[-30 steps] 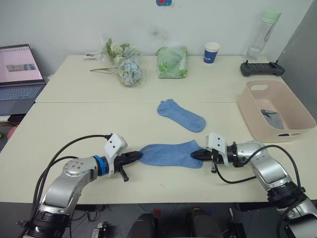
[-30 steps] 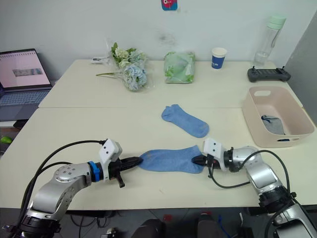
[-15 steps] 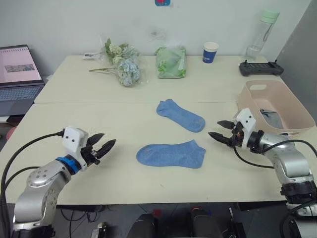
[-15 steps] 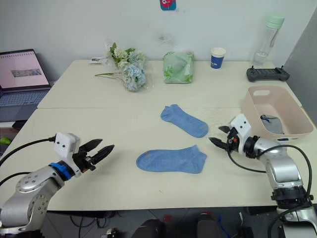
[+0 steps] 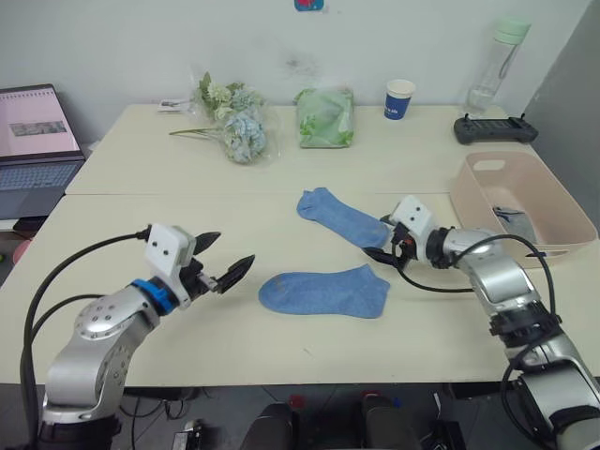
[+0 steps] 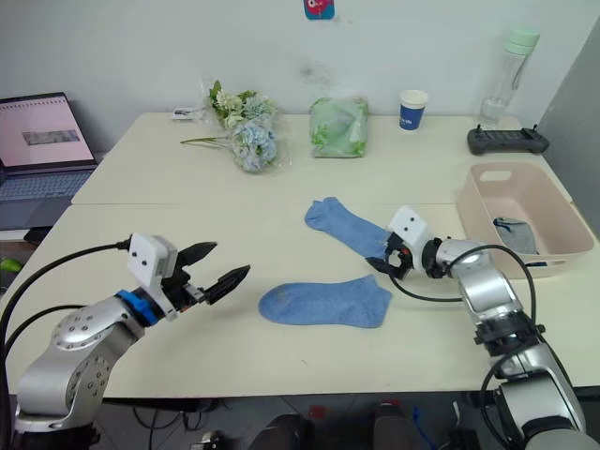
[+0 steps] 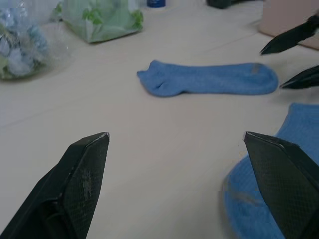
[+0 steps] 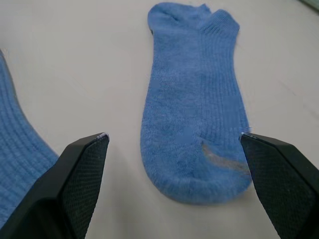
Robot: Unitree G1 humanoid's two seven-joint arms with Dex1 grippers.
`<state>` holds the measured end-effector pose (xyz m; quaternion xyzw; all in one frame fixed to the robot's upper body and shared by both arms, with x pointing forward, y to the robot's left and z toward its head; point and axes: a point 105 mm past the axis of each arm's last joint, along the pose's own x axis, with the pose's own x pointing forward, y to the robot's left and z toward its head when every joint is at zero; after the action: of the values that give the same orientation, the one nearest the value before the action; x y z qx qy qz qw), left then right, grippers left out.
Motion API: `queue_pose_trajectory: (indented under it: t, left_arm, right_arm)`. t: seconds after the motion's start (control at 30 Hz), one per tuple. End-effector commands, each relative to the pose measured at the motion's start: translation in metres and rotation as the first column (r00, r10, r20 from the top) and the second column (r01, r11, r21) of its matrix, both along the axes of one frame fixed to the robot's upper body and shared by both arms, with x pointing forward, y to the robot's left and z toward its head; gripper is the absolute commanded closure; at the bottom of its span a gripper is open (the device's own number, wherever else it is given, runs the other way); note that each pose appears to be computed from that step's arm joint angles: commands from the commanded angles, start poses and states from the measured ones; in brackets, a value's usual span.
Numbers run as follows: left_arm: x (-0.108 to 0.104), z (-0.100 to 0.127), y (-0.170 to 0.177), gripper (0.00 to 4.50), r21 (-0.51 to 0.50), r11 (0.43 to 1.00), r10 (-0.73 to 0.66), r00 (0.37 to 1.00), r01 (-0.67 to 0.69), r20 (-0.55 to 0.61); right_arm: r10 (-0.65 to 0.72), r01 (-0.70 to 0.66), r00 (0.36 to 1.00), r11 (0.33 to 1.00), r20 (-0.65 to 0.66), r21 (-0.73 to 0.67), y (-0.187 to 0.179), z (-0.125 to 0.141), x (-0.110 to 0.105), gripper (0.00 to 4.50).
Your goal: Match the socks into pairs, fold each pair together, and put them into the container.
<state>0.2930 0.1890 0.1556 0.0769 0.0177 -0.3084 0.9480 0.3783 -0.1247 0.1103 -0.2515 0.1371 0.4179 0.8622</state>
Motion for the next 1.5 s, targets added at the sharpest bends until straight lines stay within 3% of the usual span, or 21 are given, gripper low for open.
queue_pose_trajectory:
  t: [0.03, 0.23, 0.4, 0.53, 0.6, 0.73, 0.83, 1.0, 1.2, 1.3, 1.5]
  left_arm:
    - [0.007, 0.011, -0.009, 0.0, 0.017, 0.999, -0.039, 0.999, 0.038, 0.032]
    - [0.025, 0.017, -0.014, 0.0, 0.015, 0.999, -0.049, 0.997, 0.048, 0.059]
    - [0.026, 0.015, -0.017, 0.0, 0.013, 0.998, -0.061, 0.996, 0.06, 0.059]
    - [0.03, 0.011, -0.014, 0.0, 0.026, 0.998, -0.062, 0.997, 0.062, 0.037]
    - [0.037, 0.009, -0.011, 0.0, 0.037, 0.998, -0.058, 0.998, 0.057, 0.024]
    - [0.051, 0.0, -0.026, 0.0, 0.04, 0.995, -0.096, 0.995, 0.095, 0.002]
    - [0.071, -0.002, -0.042, 0.0, 0.024, 0.991, -0.135, 0.991, 0.135, 0.013]
    - [0.093, -0.015, -0.073, 0.0, 0.068, 0.97, -0.232, 0.972, 0.235, -0.043]
    - [0.11, -0.058, -0.08, 0.0, 0.214, 0.935, -0.247, 0.953, 0.282, -0.172]
    - [0.113, -0.063, -0.077, 0.61, 0.232, 0.928, -0.254, 0.949, 0.293, -0.184]
    - [0.11, -0.062, -0.078, 2.53, 0.212, 0.918, -0.3, 0.936, 0.336, -0.186]
  right_arm:
    - [-0.014, 0.014, 1.0, 0.999, 0.007, -0.036, -0.005, 0.001, 0.008, 0.55]
    - [-0.037, 0.036, 0.999, 0.999, -0.026, -0.036, -0.01, -0.005, 0.008, 2.62]
    - [-0.008, 0.008, 1.0, 1.0, 0.006, 0.021, -0.006, 0.012, 0.006, 4.38]
    - [0.107, -0.11, 0.992, 0.992, 0.068, 0.054, 0.006, 0.04, -0.01, 4.45]
    - [0.272, -0.275, 0.957, 0.961, 0.101, 0.02, 0.02, 0.052, -0.042, 4.45]
    - [0.427, -0.413, 0.898, 0.901, 0.108, -0.135, 0.023, 0.042, -0.084, 4.45]
    - [0.46, -0.45, 0.886, 0.885, 0.067, -0.123, 0.027, 0.035, -0.104, 4.45]
    - [0.485, -0.477, 0.874, 0.871, 0.043, -0.118, 0.035, 0.03, -0.116, 4.45]
    - [0.454, -0.447, 0.889, 0.888, 0.052, -0.106, 0.038, 0.025, -0.114, 4.45]
    - [0.434, -0.428, 0.899, 0.899, 0.059, -0.095, 0.038, 0.024, -0.112, 4.5]
    - [0.419, -0.412, 0.906, 0.906, 0.063, -0.095, 0.035, 0.023, -0.111, 4.5]
